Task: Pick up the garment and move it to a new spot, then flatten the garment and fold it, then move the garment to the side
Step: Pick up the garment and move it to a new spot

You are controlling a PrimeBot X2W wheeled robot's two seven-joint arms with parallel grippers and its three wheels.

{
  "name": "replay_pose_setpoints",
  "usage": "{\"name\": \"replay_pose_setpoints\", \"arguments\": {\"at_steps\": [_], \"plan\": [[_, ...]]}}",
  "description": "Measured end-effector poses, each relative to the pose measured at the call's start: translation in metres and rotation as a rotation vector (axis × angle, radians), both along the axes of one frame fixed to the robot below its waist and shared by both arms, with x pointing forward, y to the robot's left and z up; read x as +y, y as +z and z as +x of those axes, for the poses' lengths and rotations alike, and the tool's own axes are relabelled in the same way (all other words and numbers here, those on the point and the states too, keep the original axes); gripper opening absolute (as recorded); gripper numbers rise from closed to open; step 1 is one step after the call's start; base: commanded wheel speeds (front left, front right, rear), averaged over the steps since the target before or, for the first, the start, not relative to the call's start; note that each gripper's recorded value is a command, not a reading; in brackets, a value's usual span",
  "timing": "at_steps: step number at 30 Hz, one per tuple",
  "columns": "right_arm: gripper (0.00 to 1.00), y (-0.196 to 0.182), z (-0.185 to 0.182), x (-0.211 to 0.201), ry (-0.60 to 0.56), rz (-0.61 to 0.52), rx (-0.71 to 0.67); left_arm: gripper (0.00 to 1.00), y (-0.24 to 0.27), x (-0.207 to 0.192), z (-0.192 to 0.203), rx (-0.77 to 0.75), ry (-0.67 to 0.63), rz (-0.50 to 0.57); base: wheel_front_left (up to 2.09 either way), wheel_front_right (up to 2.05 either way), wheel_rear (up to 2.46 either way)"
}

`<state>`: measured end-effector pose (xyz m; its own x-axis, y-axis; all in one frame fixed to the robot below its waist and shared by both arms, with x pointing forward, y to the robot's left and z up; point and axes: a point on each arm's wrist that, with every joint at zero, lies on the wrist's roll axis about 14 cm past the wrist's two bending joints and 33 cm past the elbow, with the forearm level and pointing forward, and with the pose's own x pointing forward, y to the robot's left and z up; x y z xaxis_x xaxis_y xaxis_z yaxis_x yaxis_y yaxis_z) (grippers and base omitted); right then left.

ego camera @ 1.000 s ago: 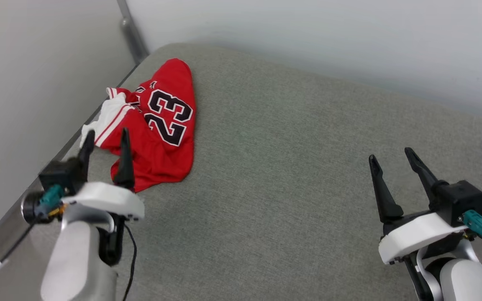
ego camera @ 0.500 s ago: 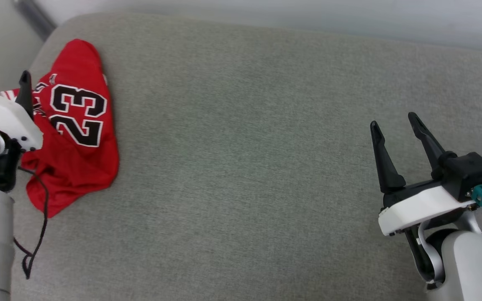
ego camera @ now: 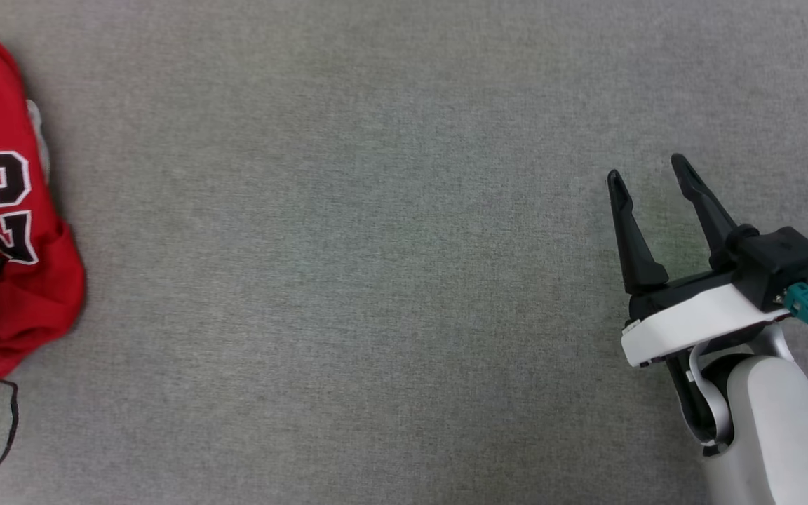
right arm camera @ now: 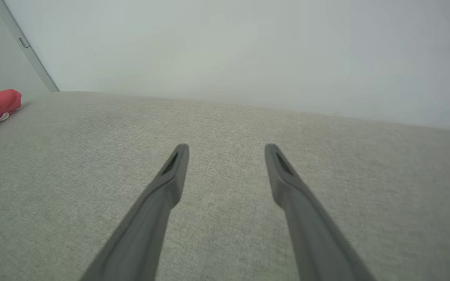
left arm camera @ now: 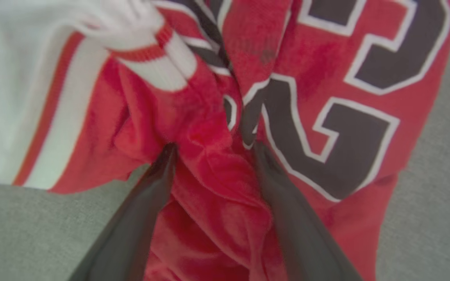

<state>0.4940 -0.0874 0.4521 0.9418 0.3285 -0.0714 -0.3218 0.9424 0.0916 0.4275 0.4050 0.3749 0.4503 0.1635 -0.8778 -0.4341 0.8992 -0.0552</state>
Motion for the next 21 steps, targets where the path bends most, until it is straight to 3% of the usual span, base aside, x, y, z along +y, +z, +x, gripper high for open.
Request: {"name": "replay_pose_setpoints", "arguments": {"at_steps": [3, 4, 5, 6, 14, 21], "plan": [[1.00, -0.008, 0.002, -0.004, -0.008, -0.005, 0.016, 1.00, -0.007, -0.002, 0.000, 0.037, 0.027, -0.025, 0.00, 0.00, 0.00], [1.00, -0.009, 0.002, -0.005, -0.009, -0.007, 0.018, 0.54, -0.008, -0.003, 0.001, 0.037, 0.033, -0.028, 0.00, 0.00, 0.00], [1.00, -0.010, 0.003, -0.005, -0.009, -0.008, 0.018, 0.31, -0.009, -0.004, 0.003, 0.032, 0.037, -0.023, 0.00, 0.00, 0.00], [1.00, -0.010, 0.004, -0.005, -0.009, -0.008, 0.017, 0.00, -0.010, -0.005, 0.004, 0.029, 0.036, -0.021, 0.00, 0.00, 0.00], [1.00, 0.004, 0.005, -0.007, -0.013, -0.012, -0.012, 0.00, 0.015, -0.004, 0.017, -0.090, 0.014, 0.077, 0.00, 0.00, 0.00], [1.00, 0.029, -0.007, -0.005, -0.014, -0.006, -0.054, 0.00, 0.105, 0.018, 0.043, -0.410, -0.008, 0.314, 0.00, 0.00, 0.00]]}}
